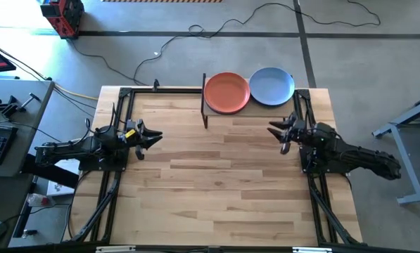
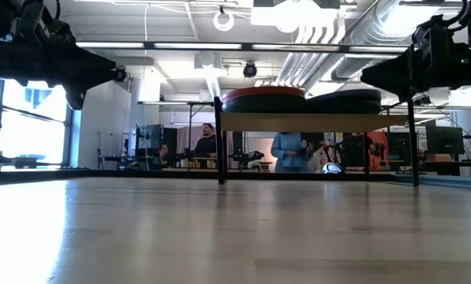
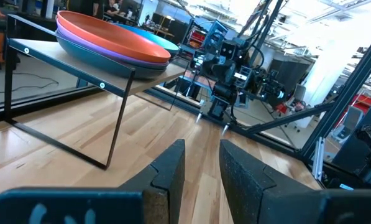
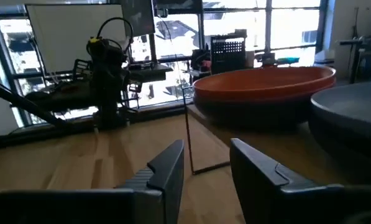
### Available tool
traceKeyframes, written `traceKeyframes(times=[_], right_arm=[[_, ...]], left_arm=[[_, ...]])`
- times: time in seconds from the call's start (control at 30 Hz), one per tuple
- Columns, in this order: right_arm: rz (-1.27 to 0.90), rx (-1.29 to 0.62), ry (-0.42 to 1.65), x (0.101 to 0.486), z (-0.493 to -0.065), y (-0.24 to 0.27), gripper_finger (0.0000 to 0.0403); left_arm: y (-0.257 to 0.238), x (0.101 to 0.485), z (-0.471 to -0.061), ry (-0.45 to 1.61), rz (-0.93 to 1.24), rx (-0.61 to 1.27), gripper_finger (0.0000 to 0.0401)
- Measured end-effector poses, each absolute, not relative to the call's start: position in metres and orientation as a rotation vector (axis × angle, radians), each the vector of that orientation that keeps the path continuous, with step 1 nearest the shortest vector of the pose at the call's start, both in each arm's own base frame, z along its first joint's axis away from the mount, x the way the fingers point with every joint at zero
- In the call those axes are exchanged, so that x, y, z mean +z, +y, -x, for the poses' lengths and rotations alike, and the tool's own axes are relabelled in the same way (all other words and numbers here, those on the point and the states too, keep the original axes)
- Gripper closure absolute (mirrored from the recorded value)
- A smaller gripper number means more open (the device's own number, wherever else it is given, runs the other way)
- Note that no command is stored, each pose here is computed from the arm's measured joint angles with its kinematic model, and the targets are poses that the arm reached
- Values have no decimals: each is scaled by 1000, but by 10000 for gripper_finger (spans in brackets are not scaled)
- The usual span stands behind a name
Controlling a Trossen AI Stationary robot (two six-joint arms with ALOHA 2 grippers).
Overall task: Place and stack plates onto a shelf
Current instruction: Return to Home Position
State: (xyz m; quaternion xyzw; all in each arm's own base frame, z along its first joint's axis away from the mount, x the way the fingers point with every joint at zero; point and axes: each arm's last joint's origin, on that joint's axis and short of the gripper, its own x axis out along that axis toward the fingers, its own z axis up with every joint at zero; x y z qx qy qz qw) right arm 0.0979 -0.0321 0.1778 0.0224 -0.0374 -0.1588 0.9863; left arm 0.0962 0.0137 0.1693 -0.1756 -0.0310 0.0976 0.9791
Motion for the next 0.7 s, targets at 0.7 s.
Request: traceKeyframes(times=[0.7], right_arm=[[-159, -266, -8, 166, -100, -27, 285]], left_arm=[[14, 169, -96, -62, 354, 196, 313]])
